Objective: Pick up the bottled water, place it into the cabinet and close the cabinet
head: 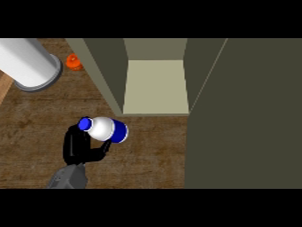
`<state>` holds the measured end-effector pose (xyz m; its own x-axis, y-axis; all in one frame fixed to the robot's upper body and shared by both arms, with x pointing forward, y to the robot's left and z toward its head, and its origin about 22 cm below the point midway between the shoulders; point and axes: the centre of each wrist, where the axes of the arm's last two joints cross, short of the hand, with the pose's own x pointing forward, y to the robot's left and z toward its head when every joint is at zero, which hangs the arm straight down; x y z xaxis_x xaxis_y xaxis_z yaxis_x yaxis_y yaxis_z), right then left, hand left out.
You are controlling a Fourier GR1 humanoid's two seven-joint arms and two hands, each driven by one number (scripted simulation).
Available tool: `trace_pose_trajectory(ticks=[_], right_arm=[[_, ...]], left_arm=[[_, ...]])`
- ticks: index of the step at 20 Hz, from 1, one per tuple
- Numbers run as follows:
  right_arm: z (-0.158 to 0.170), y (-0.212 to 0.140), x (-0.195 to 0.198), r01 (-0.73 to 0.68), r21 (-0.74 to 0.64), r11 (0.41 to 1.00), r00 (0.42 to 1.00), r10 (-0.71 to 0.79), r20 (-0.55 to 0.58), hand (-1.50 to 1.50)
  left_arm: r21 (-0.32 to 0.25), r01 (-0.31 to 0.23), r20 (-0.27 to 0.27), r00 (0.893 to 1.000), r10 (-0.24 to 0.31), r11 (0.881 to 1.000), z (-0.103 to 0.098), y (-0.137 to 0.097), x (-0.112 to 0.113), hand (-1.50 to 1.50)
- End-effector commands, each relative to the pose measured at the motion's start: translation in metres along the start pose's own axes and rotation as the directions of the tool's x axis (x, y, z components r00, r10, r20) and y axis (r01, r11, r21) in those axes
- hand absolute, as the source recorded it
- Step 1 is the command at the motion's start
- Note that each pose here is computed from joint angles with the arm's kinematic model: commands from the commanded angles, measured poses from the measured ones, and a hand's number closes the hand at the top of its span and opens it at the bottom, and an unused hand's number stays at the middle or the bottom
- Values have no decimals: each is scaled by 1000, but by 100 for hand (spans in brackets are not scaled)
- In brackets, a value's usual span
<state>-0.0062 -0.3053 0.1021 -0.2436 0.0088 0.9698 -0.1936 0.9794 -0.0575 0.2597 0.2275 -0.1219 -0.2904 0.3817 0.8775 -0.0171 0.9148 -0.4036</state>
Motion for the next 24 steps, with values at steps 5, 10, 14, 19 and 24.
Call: trace_pose_trajectory(ticks=[5,10,14,19,24], right_arm=[[-18,12,22,-8,12,1000,994,6,107,-150],[-27,2,16,-33,17,999,994,31,108,-150],[-28,13,25,-18,45,999,994,13,108,-150],[-39,-4,6,-4,44,999,995,0,102,-150],[-35,6,2,8,20,1000,994,-10,106,-150]], left_arm=[[-128,-33,-25,999,30,991,-19,-64,26,150],[-209,-31,20,999,36,977,-36,-122,61,150],[-242,-31,15,999,36,970,-15,-152,72,150],[-289,5,-18,1000,-11,957,-26,-213,98,150],[-254,51,8,999,-51,966,-39,-246,116,150]])
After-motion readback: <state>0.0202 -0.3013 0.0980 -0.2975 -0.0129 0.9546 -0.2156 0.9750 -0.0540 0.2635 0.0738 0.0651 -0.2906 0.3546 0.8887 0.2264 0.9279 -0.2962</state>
